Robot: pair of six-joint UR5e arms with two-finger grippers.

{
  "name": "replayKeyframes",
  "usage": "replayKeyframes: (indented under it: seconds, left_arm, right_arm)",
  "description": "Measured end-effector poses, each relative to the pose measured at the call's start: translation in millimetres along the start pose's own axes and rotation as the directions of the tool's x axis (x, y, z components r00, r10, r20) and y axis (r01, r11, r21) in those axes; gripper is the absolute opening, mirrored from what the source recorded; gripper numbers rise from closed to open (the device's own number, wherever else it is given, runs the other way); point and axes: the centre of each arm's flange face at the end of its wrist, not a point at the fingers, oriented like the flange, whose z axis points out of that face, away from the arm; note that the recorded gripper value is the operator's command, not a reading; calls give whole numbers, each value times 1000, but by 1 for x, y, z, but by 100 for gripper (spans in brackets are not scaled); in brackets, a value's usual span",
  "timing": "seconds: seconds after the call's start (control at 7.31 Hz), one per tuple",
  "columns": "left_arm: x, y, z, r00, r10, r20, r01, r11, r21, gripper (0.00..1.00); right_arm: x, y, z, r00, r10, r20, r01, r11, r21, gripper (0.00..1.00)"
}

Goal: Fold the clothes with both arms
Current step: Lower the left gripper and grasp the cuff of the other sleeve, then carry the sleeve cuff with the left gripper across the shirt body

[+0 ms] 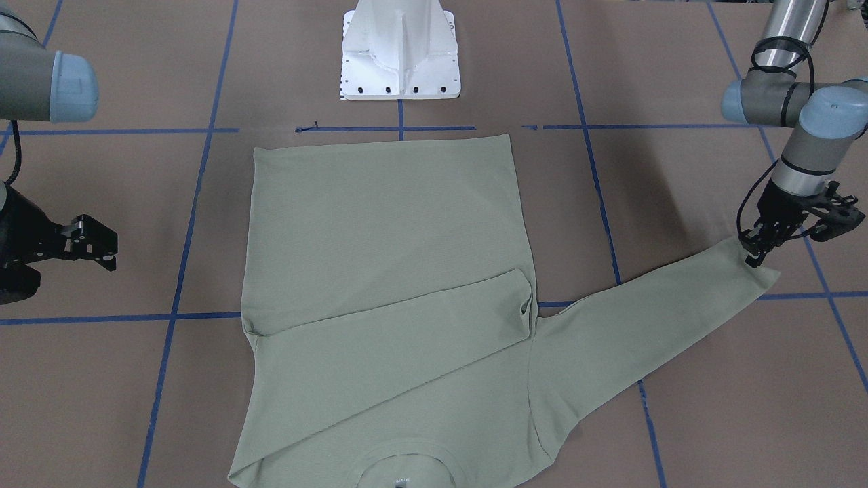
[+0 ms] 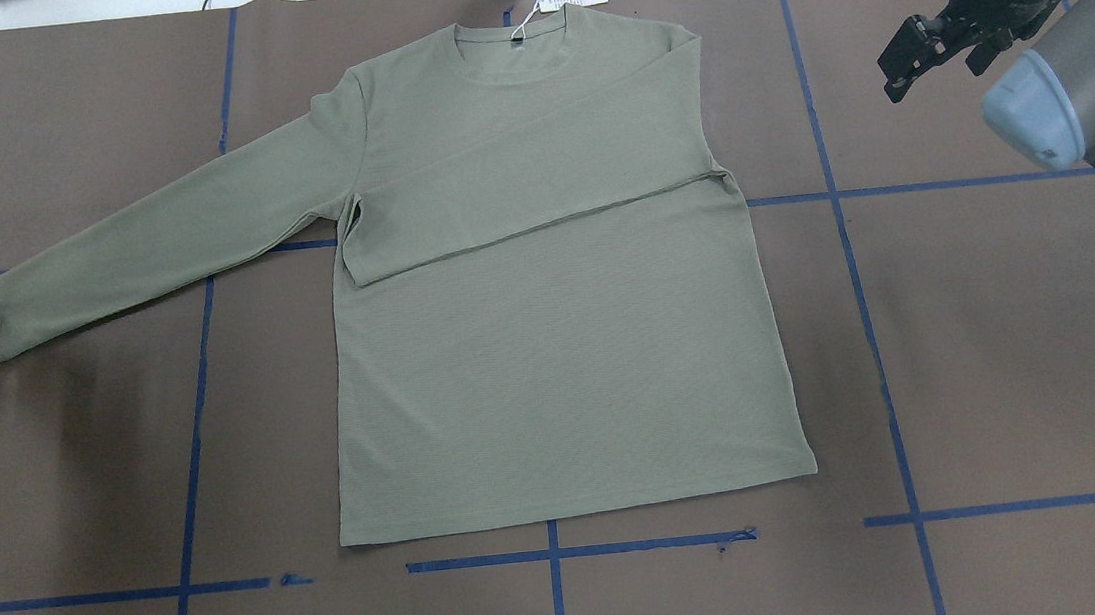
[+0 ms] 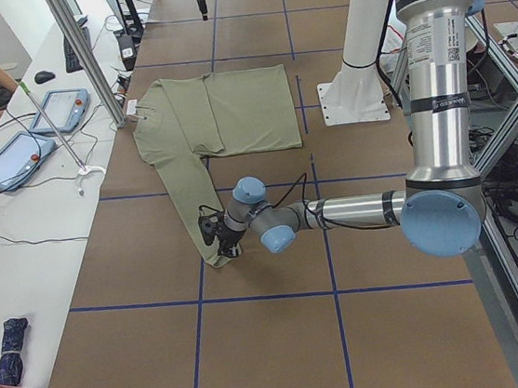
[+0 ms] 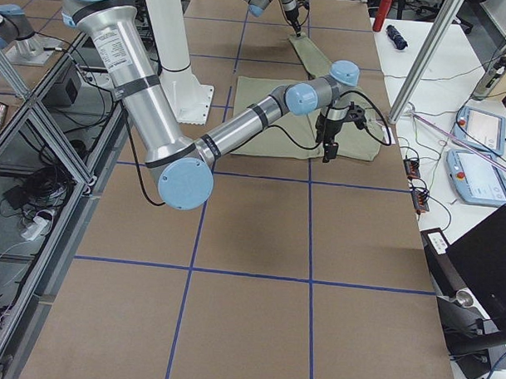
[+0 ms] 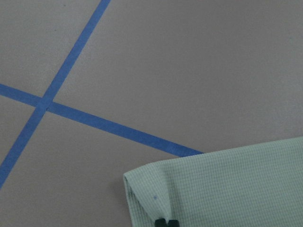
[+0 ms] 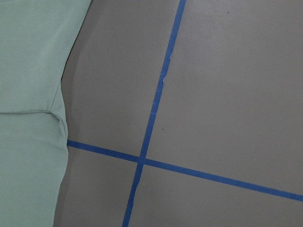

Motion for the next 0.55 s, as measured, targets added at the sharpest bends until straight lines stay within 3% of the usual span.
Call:
replayKeyframes:
  seconds: [0.27, 0.55]
  left_arm:
    - [32, -2, -14, 999, 3, -44, -4, 999, -33, 0]
    - [103, -19, -32, 998, -34, -47, 32, 998, -45, 0]
  right_arm:
    - [7, 5, -1, 1000, 8, 5, -8, 1000, -1, 100]
    - [16, 14, 1, 1000, 19, 3, -19, 1000, -5, 100]
